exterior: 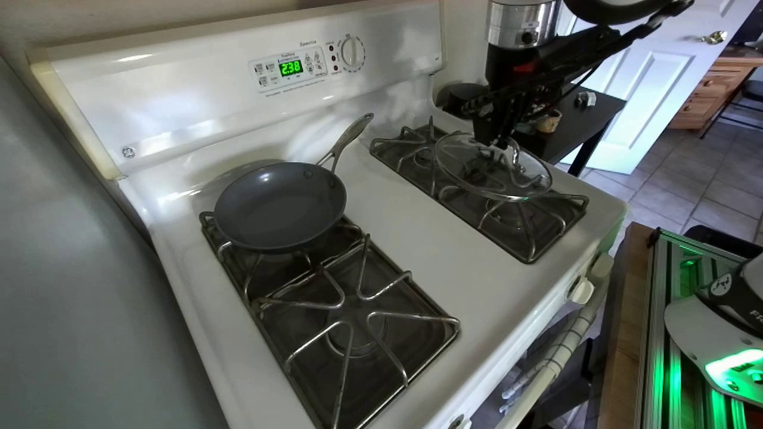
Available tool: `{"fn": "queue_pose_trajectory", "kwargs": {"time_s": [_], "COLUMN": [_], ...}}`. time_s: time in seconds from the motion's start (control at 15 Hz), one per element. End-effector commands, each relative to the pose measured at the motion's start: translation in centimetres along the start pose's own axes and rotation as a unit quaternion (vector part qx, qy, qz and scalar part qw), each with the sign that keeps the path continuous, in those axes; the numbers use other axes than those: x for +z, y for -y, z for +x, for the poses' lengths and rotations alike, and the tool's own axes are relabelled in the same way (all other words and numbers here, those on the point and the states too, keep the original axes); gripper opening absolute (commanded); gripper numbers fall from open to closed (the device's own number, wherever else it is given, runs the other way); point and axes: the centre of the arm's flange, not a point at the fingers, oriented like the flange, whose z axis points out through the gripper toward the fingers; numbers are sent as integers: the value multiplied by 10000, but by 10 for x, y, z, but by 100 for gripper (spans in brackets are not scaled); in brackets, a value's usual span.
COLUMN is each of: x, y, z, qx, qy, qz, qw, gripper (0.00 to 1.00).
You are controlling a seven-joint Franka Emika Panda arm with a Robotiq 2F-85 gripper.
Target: Put the lid on the pan
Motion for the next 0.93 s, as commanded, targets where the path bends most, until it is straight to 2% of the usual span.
{"fn": "queue_pose_trajectory", "kwargs": {"time_s": [0.0, 0.13, 0.2, 0.33, 0.73, 0.87], "x": [-50, -68, -44, -59, -57, -66], "y": [22, 32, 21, 27, 30, 36], "z": [10, 15, 6, 8, 10, 16], "qx": [-74, -140, -165, -188, -196, -172], "qy": [13, 38, -6, -26, 19, -121], "qz": [-77, -160, -93, -110, -123, -107], "qw": [9999, 9998, 9998, 9998, 9997, 9997], "gripper": [0, 0, 0, 0, 0, 0]}}
